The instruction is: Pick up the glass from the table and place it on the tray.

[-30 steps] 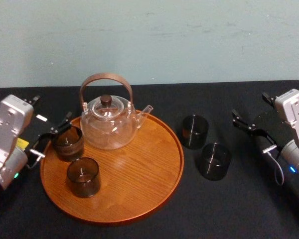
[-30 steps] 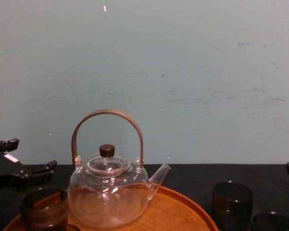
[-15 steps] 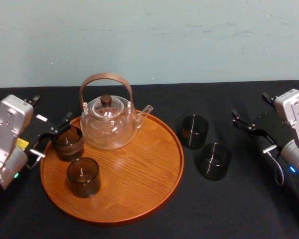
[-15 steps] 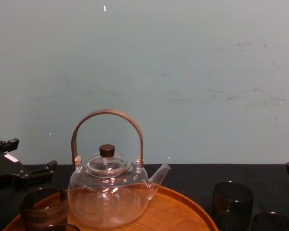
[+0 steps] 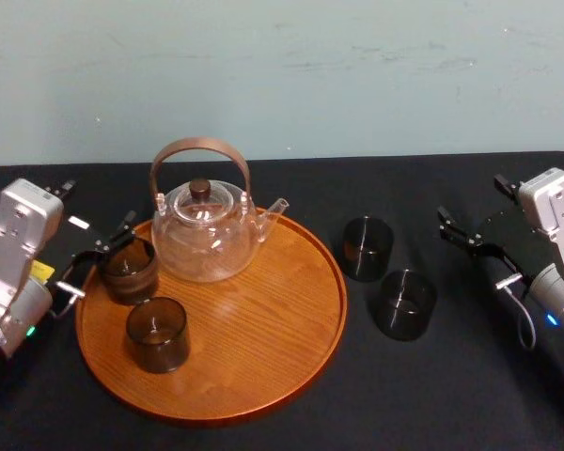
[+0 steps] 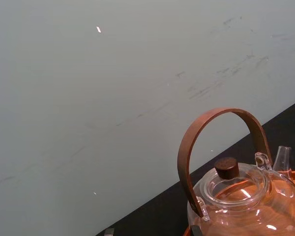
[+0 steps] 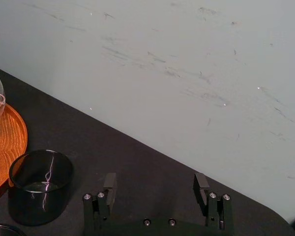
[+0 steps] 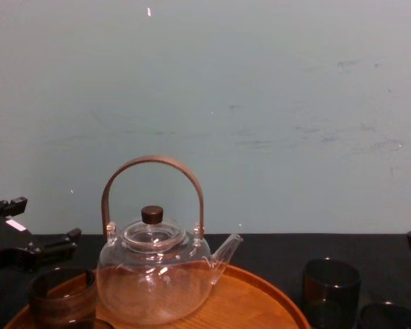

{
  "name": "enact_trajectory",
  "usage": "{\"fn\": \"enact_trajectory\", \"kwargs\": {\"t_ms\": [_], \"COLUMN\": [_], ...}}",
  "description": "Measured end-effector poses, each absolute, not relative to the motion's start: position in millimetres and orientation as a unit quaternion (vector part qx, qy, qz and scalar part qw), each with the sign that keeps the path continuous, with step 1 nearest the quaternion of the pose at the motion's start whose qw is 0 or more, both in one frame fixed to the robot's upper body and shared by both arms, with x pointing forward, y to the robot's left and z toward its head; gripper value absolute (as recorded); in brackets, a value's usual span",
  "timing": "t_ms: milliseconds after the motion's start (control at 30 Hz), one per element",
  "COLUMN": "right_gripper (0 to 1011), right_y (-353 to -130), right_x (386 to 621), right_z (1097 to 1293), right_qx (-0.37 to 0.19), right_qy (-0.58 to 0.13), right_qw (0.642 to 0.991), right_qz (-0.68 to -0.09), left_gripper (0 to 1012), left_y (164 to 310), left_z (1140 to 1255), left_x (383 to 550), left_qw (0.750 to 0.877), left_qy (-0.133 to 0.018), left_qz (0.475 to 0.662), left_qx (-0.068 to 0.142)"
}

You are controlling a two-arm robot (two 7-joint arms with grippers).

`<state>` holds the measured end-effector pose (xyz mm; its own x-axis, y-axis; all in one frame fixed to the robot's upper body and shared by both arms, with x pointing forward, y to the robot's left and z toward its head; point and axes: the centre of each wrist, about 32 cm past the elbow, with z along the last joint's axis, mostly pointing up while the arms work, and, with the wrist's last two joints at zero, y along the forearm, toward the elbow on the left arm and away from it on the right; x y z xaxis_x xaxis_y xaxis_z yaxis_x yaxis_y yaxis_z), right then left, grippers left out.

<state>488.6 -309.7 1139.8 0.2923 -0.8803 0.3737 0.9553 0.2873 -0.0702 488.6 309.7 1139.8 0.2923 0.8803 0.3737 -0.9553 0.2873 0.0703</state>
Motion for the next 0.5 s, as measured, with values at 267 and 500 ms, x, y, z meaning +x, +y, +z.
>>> {"fn": "enact_trajectory", "kwargs": {"t_ms": [267,500], "right_gripper": [1002,1002], "right_y": [-309.7,-309.7], "right_x": [488.6,488.6], "right_z": [1139.8,1139.8], "right_qx": [-0.141,-0.141], "right_qy": [-0.132,-0.132], "right_qw": [0.791,0.791], "right_qz": [-0.58,-0.58], "left_gripper": [1001,1002], "left_y": [309.7,309.7], "left_z": [1139.7,1139.8], "left_x": [488.6,488.6], "left_qw": [0.791,0.791], "left_qy": [-0.132,-0.132], "left_qz": [0.58,0.58], "left_qx": [0.142,0.141]}}
